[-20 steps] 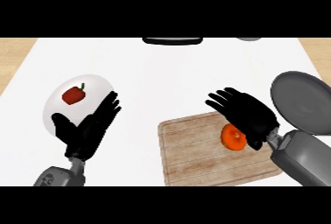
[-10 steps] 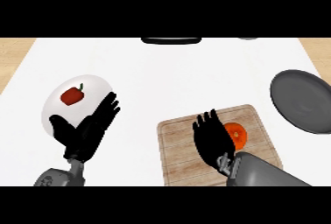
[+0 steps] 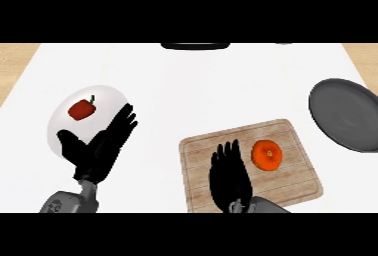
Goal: Pick the squash from the cutting board and place it in the pan
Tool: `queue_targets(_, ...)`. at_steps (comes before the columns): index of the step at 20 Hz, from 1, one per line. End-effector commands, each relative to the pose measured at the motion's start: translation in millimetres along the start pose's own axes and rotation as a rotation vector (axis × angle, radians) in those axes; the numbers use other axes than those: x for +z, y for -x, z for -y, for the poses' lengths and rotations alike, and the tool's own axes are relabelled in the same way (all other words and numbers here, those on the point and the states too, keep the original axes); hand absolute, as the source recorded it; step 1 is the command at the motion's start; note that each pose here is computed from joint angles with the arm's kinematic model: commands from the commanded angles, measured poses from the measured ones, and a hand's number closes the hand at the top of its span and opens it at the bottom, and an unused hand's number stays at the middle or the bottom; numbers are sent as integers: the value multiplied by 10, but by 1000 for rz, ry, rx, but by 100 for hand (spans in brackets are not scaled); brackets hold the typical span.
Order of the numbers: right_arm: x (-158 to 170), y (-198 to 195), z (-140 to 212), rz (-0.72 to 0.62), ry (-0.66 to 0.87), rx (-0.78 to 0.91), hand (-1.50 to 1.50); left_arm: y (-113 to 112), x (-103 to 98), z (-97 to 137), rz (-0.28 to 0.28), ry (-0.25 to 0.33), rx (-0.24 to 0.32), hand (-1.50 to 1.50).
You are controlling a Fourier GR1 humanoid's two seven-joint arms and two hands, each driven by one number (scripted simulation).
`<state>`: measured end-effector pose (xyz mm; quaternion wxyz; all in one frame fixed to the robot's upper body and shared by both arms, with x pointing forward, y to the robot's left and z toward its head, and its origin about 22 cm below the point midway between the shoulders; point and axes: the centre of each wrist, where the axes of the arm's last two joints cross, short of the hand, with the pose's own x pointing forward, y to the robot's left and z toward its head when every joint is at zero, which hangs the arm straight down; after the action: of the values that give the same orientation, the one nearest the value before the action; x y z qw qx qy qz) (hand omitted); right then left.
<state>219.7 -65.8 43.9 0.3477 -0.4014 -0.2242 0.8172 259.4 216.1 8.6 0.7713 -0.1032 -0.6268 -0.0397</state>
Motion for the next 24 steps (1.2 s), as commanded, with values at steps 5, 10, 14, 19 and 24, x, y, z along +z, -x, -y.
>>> queue_targets(5,-96,200,-287,-142,15,148,-150,-56,39,249,7,11,9,0)
queue_targets(10,3,383,-210,-146,12,126,-150,108,162,-99,-10,3,6,0)
queue_targets(14,-240,422,-222,-138,17,128,-150,64,63,2,-18,-17,13,0)
queue_targets(19,-321,391,-420,-169,27,133,-150,-229,194,-44,11,23,1,0)
queue_targets(24,-578,690,-544,-82,98,168,150,95,117,-95,-2,3,2,0)
